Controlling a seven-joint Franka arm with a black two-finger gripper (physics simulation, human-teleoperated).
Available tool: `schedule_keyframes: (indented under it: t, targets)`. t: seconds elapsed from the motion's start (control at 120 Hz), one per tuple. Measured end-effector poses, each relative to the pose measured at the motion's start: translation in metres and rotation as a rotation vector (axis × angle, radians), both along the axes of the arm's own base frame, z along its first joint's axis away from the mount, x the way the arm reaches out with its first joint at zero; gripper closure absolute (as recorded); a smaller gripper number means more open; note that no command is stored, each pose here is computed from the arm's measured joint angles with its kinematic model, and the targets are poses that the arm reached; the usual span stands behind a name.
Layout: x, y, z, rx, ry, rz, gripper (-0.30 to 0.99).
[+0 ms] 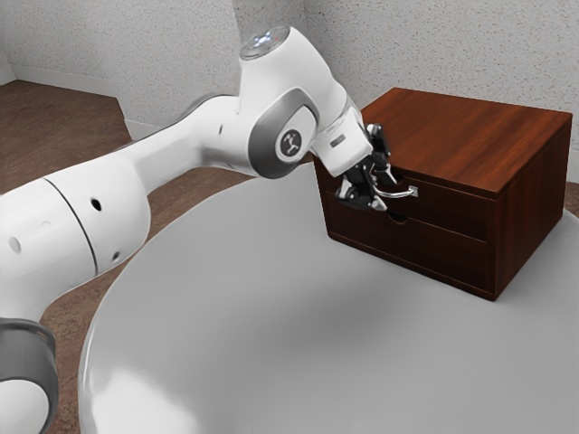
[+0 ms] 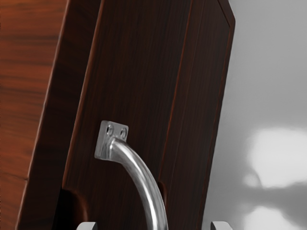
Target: Pull the drawer handle with one arm to open the drawer
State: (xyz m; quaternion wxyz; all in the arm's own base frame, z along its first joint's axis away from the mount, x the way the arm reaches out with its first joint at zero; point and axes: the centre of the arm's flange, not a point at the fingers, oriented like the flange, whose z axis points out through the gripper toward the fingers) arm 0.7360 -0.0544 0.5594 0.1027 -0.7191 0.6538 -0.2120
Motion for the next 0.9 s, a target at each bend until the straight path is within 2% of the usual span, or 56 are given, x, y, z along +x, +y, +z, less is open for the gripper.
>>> schedule_keyframes:
  t: [0.9]
  targets:
    - [-0.0009,-0.0032,-0.0073,0.001,0.008,-0.006,0.64]
